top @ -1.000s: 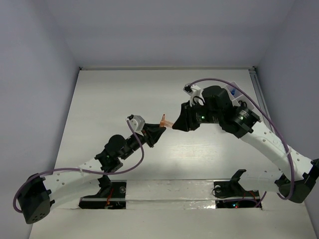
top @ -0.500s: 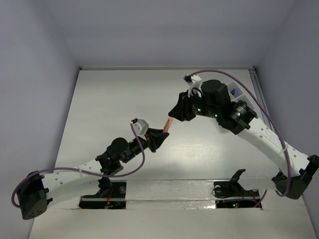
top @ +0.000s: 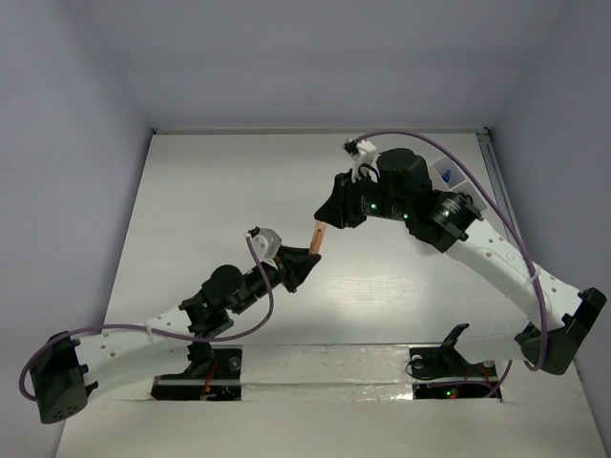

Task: Sort the stationery into containers
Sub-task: Close the pen cap on the pen.

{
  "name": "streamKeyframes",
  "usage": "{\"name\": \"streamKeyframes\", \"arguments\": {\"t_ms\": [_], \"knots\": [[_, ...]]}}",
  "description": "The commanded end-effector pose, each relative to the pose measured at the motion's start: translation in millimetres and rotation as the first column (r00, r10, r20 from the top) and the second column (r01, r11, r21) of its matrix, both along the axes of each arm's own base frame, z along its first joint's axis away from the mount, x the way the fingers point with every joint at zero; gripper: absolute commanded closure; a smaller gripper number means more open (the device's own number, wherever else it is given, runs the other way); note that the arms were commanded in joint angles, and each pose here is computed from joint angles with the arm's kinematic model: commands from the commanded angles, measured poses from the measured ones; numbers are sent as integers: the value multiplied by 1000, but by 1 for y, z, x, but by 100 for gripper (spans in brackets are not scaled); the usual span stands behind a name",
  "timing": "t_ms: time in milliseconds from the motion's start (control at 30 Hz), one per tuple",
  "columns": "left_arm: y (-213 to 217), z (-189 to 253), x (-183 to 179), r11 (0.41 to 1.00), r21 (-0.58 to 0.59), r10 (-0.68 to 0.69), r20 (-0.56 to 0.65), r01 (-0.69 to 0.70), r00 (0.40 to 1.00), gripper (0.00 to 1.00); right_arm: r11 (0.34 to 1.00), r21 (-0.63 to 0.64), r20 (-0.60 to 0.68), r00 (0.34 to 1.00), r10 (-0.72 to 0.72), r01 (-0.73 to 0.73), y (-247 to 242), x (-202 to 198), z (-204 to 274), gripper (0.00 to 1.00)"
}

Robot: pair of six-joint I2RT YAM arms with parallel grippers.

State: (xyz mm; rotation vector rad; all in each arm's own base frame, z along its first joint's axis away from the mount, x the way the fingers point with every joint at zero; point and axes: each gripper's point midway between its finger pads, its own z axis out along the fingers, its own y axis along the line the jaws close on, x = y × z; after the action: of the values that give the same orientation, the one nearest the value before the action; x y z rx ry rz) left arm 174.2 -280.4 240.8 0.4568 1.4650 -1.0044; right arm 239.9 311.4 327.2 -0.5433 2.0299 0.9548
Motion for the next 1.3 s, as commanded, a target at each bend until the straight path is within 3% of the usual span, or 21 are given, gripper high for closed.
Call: {"name": "streamKeyframes", "arguments": {"t_ms": [0,433,867,1000,1267], "knots": [[3,51,-4,990,-141,1,34,4,999,100,998,52,85,996,-40,35,-3,15,15,100],[7,75,2,968,-248,41,19,-35,999,100,996,85,22,1000,2,-4,15,-5,-30,100],[20,107,7,951,-297,101,24,-89,995,100,1000,-6,-61,998,13,-13,22,-39,-90,100],[25,124,9,944,-310,127,34,-110,991,100,1000,-19,-107,994,-13,11,17,-49,-116,100],[26,153,19,936,-329,158,64,-129,985,100,992,-129,-251,967,-44,11,12,-92,-215,100]]}}
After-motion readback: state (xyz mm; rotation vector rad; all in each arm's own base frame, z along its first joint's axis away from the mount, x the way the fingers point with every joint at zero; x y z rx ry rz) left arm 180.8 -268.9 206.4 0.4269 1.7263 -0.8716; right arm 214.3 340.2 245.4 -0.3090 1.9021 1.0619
